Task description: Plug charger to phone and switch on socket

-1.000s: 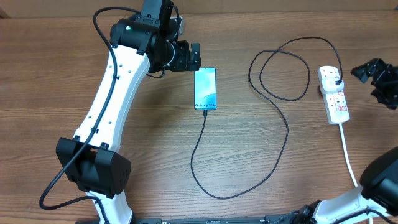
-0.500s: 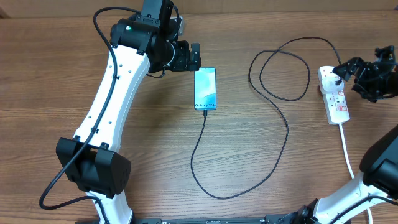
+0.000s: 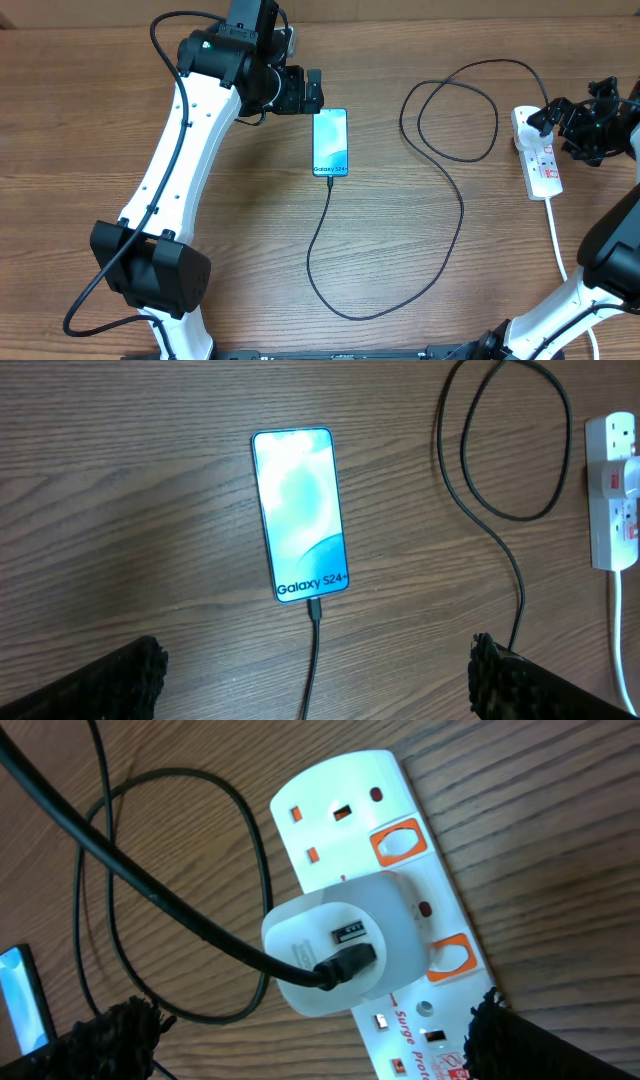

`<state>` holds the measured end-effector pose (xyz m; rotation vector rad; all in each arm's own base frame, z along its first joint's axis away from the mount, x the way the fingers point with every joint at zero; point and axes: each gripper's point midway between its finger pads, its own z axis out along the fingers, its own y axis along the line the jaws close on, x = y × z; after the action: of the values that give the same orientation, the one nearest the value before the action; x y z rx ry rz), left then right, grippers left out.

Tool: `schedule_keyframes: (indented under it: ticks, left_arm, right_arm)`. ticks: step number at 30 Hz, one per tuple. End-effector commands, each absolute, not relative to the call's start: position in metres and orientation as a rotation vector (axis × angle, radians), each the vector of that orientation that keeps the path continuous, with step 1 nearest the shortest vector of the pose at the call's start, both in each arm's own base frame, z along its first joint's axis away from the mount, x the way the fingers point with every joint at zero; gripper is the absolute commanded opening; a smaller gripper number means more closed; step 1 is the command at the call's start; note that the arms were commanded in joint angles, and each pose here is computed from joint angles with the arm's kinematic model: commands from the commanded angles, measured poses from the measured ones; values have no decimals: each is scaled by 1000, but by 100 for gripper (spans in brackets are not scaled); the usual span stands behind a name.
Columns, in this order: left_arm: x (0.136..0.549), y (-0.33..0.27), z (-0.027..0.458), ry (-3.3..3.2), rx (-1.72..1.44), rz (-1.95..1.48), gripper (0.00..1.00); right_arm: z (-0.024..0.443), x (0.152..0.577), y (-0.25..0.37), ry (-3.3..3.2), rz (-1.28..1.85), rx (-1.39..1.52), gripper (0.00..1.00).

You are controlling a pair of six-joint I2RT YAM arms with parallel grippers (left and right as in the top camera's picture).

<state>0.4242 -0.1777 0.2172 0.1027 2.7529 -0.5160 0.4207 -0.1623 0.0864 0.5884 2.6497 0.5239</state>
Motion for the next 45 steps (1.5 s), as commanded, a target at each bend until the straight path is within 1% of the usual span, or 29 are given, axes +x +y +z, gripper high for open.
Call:
schedule_keyframes:
  ticks: [1,7,45]
  left_arm:
    - [426,-177,224,2729,128,-508,100]
    - [426,-177,224,2729,128,-508,100]
    - [426,-177,224,2729,128,-508,100]
  right_arm:
    - [89,426,-169,2642,484,567,100]
    - [72,429,-164,2653,556,580,100]
    - [70,437,-152,2639,578,552,100]
